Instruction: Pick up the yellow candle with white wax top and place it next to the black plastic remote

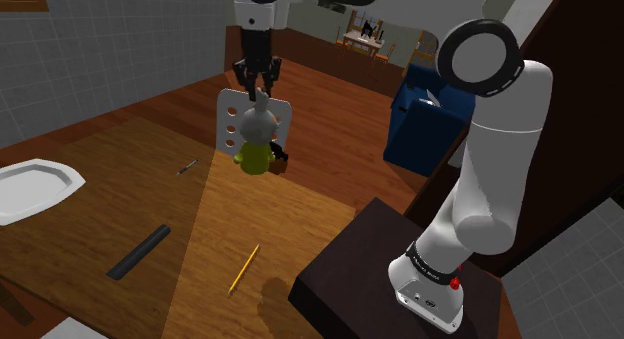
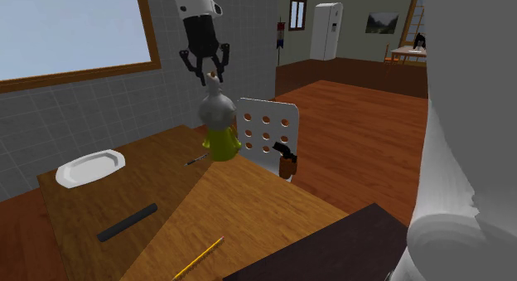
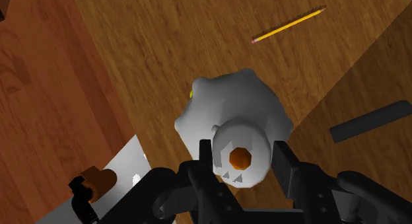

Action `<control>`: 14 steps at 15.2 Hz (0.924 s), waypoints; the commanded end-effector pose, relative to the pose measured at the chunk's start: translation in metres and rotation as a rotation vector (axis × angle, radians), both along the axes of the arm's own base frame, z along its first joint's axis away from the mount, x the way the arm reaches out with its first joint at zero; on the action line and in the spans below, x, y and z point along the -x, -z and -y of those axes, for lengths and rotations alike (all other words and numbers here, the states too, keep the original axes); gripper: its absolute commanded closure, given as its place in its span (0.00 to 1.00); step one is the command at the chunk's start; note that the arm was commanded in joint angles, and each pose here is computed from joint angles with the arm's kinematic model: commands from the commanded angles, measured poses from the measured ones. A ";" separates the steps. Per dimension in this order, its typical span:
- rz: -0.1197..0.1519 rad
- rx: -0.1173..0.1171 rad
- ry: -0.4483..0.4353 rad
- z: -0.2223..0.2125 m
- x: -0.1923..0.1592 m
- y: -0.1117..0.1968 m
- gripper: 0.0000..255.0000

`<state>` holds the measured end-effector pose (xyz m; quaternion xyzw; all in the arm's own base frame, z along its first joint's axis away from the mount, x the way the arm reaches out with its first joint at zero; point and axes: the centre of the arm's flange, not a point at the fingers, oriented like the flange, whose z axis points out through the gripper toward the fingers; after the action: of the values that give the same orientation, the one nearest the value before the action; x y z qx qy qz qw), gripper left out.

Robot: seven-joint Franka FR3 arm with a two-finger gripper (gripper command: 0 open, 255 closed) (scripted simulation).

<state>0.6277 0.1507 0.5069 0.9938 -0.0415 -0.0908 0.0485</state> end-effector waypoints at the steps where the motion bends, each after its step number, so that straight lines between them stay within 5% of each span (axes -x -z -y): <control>1: 0.002 0.000 0.001 -0.022 -0.004 0.012 1.00; 14: 0.002 0.000 0.001 -0.162 -0.034 0.107 1.00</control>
<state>0.6588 0.3029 0.4040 0.9938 -0.0413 -0.0908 0.0487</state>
